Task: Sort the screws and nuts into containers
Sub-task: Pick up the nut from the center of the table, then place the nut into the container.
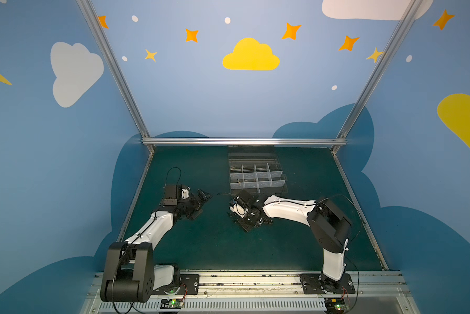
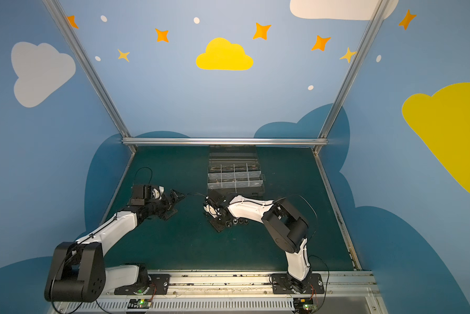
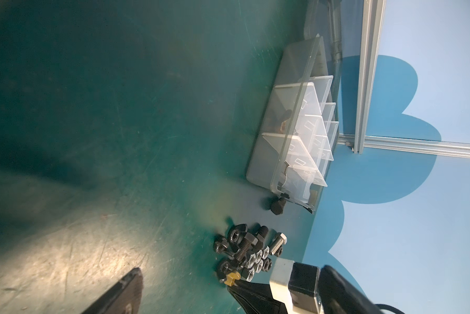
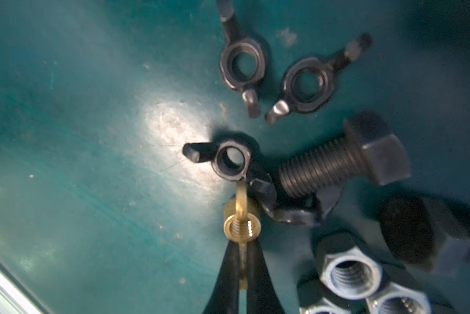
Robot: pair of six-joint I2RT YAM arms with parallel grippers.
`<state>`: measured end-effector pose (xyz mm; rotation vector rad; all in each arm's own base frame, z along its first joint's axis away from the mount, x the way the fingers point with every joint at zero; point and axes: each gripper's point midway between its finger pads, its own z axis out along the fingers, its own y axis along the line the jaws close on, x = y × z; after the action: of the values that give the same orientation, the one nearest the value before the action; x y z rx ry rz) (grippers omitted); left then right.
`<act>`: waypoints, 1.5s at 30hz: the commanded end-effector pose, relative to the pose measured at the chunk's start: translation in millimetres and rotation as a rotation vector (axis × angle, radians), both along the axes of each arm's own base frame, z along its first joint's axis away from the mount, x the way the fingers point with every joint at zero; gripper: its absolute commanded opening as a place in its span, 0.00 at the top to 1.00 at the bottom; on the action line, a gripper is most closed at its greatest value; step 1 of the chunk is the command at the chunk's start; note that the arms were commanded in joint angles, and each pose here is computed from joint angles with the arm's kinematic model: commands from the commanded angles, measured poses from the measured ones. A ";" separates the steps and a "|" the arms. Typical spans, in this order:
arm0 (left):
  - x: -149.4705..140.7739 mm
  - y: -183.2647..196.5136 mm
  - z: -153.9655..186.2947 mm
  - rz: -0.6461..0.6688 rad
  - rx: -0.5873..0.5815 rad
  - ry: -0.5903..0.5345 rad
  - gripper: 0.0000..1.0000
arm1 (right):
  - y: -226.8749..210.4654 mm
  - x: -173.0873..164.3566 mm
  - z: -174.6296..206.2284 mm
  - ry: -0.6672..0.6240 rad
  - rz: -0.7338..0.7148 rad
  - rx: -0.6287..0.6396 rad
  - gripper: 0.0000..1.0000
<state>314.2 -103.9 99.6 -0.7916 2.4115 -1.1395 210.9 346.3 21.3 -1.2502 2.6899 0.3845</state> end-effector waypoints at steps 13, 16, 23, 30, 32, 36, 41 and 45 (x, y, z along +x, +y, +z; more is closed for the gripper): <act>-1.5 0.9 3.8 -0.008 0.005 -0.012 0.00 | 5.6 20.0 95.8 -0.090 0.038 0.156 1.00; -1.5 -0.8 6.4 -0.011 -0.009 -0.017 0.00 | 5.0 37.8 127.1 -0.145 0.030 0.206 1.00; -1.5 -2.5 13.9 -0.020 -0.019 -0.024 0.00 | 7.7 98.7 175.0 -0.275 -0.009 0.277 1.00; -1.2 -3.9 19.0 -0.025 -0.028 -0.021 0.00 | 18.3 163.3 174.8 -0.335 -0.081 0.264 1.00; -1.7 -4.3 20.7 -0.028 -0.029 -0.018 0.00 | 19.8 179.8 167.1 -0.335 -0.107 0.252 1.00; -2.3 -3.4 24.8 -0.028 -0.021 -0.019 0.00 | 22.0 205.6 151.3 -0.322 -0.149 0.245 1.00; -2.8 -1.5 27.8 -0.015 -0.011 -0.027 0.00 | 22.8 221.7 127.9 -0.281 -0.164 0.241 1.00; -3.7 -0.7 26.2 -0.006 -0.013 -0.024 0.00 | 21.1 228.5 109.9 -0.263 -0.165 0.219 1.00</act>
<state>310.0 -106.8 121.2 -0.7710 2.4008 -1.1732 435.1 366.4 126.5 -0.9404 2.4358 0.4270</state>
